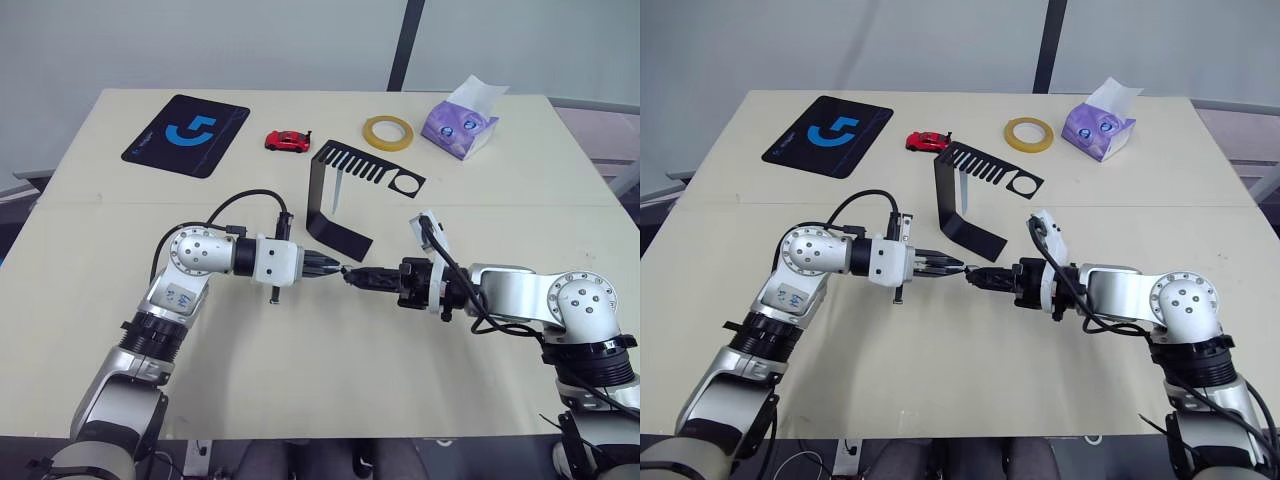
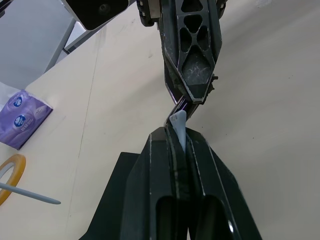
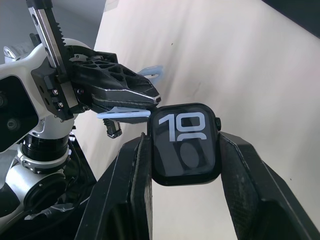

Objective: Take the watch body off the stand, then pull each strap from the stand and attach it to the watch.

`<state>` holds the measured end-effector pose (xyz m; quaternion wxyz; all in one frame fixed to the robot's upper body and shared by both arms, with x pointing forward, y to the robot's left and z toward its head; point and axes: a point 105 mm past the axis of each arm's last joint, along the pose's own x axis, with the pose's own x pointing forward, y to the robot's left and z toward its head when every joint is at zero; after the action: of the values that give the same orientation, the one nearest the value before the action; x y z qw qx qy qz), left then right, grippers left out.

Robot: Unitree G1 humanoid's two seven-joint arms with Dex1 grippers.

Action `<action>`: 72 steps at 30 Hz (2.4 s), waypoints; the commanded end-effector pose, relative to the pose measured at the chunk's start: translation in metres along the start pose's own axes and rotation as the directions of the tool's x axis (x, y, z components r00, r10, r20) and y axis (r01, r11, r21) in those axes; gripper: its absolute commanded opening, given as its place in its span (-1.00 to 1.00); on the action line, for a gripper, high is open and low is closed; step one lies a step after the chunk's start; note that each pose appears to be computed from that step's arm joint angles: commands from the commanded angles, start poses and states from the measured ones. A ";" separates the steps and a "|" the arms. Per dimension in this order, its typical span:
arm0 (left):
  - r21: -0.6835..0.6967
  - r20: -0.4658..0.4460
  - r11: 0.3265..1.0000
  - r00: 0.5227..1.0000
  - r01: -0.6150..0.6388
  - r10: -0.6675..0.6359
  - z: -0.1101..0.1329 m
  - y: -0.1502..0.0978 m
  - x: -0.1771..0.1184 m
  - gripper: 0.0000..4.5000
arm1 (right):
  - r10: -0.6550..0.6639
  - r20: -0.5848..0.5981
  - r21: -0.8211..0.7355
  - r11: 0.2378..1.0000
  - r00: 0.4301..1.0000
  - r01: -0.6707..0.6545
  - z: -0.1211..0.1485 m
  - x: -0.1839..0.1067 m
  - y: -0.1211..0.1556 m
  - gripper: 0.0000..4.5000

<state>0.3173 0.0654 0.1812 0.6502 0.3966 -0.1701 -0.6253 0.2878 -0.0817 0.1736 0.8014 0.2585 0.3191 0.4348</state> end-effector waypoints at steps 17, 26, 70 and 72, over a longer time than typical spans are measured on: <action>0.048 0.004 0.999 1.000 -0.013 0.013 0.006 0.007 -0.001 -1.00 | 0.037 0.024 -0.026 0.999 0.999 -0.036 0.006 -0.005 0.011 -0.32; 0.050 0.018 0.999 1.000 -0.017 0.016 0.009 0.007 0.003 -1.00 | 0.050 0.015 -0.032 0.998 0.999 -0.049 0.004 -0.003 0.015 -0.32; 0.052 0.027 0.999 1.000 -0.009 0.007 0.011 0.005 0.010 -1.00 | 0.123 0.012 -0.077 0.990 0.992 -0.122 0.007 0.003 0.041 -0.32; 0.052 0.028 0.999 1.000 -0.008 0.007 0.011 0.005 0.011 -1.00 | 0.125 0.010 -0.082 0.989 0.992 -0.124 0.007 0.003 0.042 -0.32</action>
<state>0.3206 0.0636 0.1805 0.6576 0.3982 -0.1731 -0.6157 0.2837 -0.0730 0.1842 0.7999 0.2560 0.3081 0.4469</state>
